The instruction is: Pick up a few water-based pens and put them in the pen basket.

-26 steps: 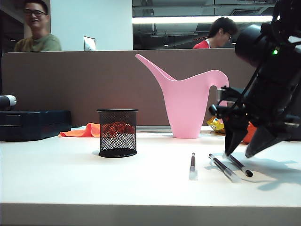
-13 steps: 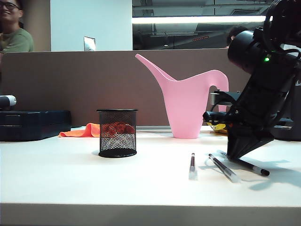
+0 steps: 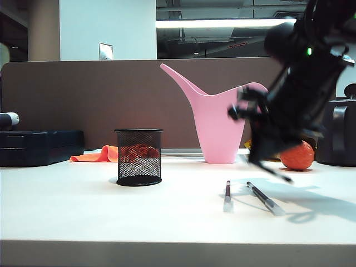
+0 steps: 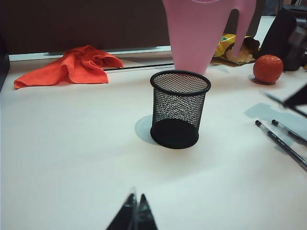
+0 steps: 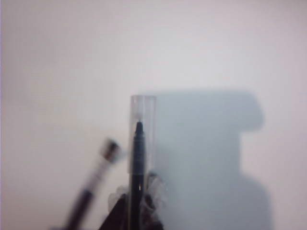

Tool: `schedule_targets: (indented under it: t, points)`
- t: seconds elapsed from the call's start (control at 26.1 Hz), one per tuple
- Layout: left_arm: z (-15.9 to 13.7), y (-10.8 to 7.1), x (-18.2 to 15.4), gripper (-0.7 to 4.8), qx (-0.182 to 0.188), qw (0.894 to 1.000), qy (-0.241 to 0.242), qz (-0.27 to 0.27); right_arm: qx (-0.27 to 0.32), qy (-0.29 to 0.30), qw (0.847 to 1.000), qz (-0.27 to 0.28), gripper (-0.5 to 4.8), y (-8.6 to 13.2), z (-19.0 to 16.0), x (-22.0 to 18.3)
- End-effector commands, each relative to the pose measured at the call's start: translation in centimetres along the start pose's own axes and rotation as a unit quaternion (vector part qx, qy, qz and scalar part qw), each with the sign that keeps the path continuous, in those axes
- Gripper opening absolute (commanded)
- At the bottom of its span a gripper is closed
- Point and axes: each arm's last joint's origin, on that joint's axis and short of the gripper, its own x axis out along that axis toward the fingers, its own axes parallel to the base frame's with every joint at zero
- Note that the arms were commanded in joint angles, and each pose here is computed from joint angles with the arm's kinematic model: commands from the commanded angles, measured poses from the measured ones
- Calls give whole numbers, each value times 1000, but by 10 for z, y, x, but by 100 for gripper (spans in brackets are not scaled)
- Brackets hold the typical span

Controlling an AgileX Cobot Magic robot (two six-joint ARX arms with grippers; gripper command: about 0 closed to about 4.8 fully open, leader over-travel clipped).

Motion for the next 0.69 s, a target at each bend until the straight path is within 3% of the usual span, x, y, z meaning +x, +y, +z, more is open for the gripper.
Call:
schedule_targets:
  t: [0.04, 0.27, 0.42, 0.5, 0.69]
  points:
    - [3, 0, 0, -4, 3, 1000, -8, -1, -24, -98, 993, 54, -9, 13, 23, -17]
    - [3, 0, 0, -4, 3, 1000, -8, -1, -72, -210, 959, 175, -9, 28, 45, -29]
    - [3, 0, 0, -4, 3, 1000, -8, -1, -112, -314, 917, 219, -9, 45, 61, -37]
    - [3, 0, 0, -4, 3, 1000, -8, -1, -121, -335, 903, 239, -9, 51, 63, -31]
    - [3, 0, 0, -4, 3, 1000, -8, -1, -127, -354, 887, 268, -9, 59, 76, -12]
